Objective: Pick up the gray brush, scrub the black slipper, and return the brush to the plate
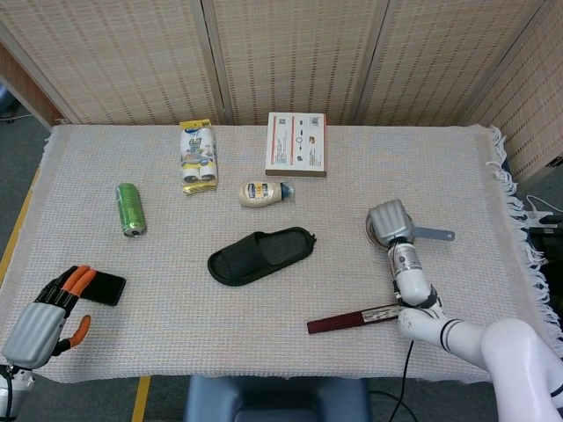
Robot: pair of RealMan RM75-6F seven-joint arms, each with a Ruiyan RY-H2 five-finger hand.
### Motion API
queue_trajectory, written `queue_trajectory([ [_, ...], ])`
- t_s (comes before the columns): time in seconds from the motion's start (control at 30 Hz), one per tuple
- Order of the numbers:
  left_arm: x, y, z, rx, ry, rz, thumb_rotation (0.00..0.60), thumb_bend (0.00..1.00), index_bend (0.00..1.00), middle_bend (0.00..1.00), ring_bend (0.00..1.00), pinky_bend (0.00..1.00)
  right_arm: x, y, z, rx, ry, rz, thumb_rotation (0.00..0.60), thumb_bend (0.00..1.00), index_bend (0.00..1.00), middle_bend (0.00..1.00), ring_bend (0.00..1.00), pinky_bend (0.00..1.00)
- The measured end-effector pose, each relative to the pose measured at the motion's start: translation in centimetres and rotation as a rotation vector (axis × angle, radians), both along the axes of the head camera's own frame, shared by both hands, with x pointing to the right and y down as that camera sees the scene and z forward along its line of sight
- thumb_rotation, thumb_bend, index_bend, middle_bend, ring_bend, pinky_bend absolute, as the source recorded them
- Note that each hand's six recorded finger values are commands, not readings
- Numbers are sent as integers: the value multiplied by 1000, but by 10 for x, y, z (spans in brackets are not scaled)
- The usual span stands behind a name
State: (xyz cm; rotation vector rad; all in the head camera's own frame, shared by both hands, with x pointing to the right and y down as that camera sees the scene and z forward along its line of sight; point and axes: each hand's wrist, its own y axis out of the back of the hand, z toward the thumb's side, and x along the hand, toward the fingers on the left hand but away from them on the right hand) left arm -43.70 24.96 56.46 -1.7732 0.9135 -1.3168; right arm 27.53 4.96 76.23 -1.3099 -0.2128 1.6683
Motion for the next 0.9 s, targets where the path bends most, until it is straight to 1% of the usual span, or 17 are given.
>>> queue_trajectory([
  [0.1, 1, 0, 2, -9, -2, 2, 600, 514, 0, 0, 0, 146, 6, 5, 9, -17, 20, -6, 600, 481, 632, 558, 490, 862],
  [0.23, 1, 0, 3, -11, -3, 1, 600, 514, 0, 0, 0, 145, 10, 7, 16, -29, 29, 2, 600, 472, 562, 512, 440, 826],
  [0.33, 1, 0, 3, -11, -5, -2, 600, 514, 0, 0, 0, 145, 10, 8, 19, -42, 20, 14, 600, 446, 423, 417, 359, 746],
  [0.4, 1, 0, 4, -13, -6, -3, 600, 514, 0, 0, 0, 145, 8, 7, 20, -46, 6, 21, 600, 434, 365, 378, 330, 727],
  [0.5, 1, 0, 4, -15, -7, -6, 600, 514, 0, 0, 0, 145, 5, 7, 19, -48, -9, 18, 600, 416, 278, 316, 286, 705],
  [0.7, 0, 0, 3, -13, -3, -8, 600, 515, 0, 0, 0, 146, 4, 9, 13, -46, -21, 7, 600, 399, 185, 252, 236, 680],
  [0.9, 1, 0, 2, -12, 0, -3, 600, 512, 0, 0, 0, 146, 5, 16, 3, -44, 24, -38, 600, 383, 72, 183, 173, 621],
])
